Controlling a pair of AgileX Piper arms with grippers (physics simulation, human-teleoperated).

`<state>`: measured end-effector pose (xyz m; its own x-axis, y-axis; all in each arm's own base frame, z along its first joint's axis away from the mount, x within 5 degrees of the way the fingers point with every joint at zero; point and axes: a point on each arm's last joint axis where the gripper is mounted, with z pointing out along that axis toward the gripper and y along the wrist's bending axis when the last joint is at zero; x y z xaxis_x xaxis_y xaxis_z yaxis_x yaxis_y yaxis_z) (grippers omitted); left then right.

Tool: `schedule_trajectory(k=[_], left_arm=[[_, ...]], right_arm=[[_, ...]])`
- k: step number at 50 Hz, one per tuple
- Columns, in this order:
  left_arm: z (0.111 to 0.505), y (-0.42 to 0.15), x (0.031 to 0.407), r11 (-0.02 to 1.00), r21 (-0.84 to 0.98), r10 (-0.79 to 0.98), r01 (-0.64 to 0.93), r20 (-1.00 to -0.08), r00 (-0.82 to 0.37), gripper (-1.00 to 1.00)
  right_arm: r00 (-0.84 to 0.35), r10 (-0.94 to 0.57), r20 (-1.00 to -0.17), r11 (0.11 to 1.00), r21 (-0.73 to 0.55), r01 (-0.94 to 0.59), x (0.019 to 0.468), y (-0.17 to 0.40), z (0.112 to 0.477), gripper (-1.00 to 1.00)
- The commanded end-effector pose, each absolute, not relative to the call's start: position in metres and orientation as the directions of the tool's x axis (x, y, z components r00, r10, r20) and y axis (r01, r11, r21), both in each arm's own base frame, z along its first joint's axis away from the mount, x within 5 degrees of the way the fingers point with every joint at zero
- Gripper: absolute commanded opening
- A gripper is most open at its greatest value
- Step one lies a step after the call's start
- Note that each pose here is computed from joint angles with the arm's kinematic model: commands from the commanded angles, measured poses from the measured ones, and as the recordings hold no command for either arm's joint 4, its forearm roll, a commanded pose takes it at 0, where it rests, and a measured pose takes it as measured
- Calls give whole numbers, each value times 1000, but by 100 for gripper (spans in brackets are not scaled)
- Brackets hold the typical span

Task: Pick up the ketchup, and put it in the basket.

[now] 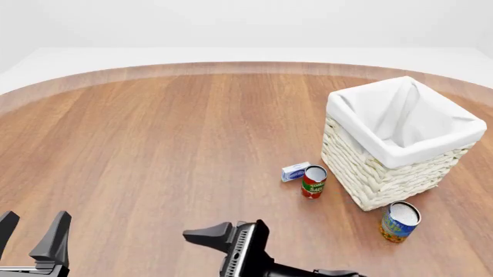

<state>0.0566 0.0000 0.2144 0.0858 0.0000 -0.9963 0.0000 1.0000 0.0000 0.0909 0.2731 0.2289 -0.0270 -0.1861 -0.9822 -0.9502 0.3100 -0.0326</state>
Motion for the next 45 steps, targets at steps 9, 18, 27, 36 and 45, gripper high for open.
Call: schedule_trajectory(k=[9, 18, 27, 36, 45], left_arm=[[214, 0, 57, 1000, 0, 0, 0, -996, 86, 100], [214, 0, 57, 1000, 0, 0, 0, -996, 86, 100], [214, 0, 57, 1000, 0, 0, 0, -996, 86, 100], [214, 0, 57, 1000, 0, 0, 0, -996, 86, 100], [214, 0, 57, 1000, 0, 0, 0, -996, 86, 100]], right_arm=[[-24, -210, -977, 281, -37, -959, 88, 292, 223, 100], [-26, -222, -975, 266, -35, -963, 85, 300, 219, 100], [-26, -228, -973, 257, -35, -966, 84, 306, 218, 100], [-47, -240, -970, 237, -12, -971, 79, 318, 217, 100], [-42, -242, -969, 219, -12, -976, 74, 326, 215, 100]])
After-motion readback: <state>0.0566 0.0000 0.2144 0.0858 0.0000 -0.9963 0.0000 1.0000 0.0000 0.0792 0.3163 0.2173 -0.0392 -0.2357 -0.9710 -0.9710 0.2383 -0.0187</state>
